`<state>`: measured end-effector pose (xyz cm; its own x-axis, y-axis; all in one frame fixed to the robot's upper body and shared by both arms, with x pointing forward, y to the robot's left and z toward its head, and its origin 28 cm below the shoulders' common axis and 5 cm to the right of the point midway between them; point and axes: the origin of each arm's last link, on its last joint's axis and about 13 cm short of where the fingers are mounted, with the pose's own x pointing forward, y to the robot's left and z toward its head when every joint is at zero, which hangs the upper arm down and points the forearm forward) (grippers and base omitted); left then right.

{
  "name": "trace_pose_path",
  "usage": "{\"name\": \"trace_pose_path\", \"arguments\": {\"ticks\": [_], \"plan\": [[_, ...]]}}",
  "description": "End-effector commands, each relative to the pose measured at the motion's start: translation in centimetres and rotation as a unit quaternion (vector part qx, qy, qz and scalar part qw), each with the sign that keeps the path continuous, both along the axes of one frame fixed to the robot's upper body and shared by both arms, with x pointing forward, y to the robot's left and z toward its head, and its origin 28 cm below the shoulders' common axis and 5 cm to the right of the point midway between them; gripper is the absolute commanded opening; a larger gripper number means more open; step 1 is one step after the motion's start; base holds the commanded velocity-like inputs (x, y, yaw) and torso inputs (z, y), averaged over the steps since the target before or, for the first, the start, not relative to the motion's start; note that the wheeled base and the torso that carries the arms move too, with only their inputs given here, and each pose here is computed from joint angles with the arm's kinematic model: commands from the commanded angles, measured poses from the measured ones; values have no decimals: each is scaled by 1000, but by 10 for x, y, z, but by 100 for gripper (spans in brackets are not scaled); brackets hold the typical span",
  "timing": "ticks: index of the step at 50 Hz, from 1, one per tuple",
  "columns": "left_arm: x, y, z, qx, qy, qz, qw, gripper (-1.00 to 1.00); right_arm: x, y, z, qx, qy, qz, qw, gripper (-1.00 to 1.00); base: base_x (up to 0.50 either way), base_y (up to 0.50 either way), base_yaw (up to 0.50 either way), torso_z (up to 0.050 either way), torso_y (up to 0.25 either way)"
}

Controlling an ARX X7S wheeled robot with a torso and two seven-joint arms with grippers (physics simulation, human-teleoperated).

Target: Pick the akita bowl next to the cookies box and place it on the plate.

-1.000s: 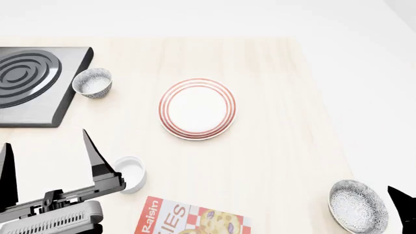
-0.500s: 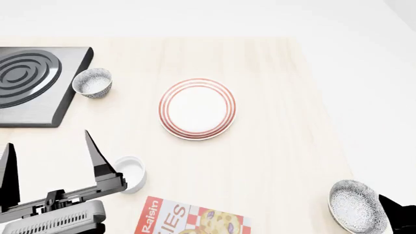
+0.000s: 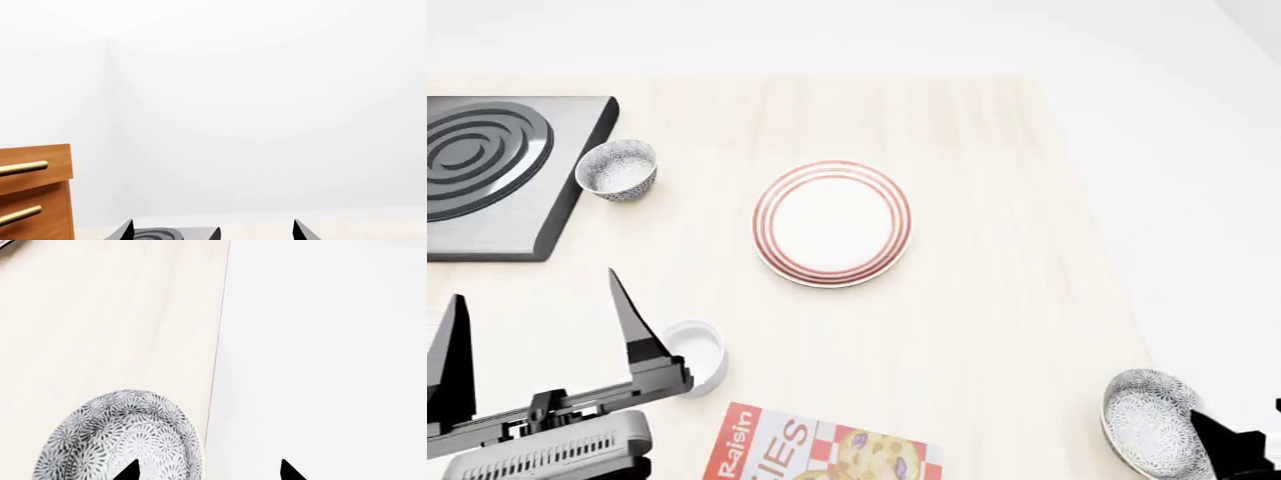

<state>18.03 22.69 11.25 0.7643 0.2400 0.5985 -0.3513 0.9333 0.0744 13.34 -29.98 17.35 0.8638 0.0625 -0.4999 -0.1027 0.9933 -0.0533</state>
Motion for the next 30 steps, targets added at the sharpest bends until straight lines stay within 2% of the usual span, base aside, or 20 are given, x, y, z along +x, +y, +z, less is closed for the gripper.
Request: {"name": "trace_pose_path", "arguments": {"ticks": [1,30], "plan": [[0,1,-1,3,-2,2,1000,100,0,0,-7,10,-3,2,1000,100,0,0,0,0,0],[0,0,-1,7,1,0,1000,100,4,2,-25,21,5,10,1000,100,0,0,0,0,0]]}}
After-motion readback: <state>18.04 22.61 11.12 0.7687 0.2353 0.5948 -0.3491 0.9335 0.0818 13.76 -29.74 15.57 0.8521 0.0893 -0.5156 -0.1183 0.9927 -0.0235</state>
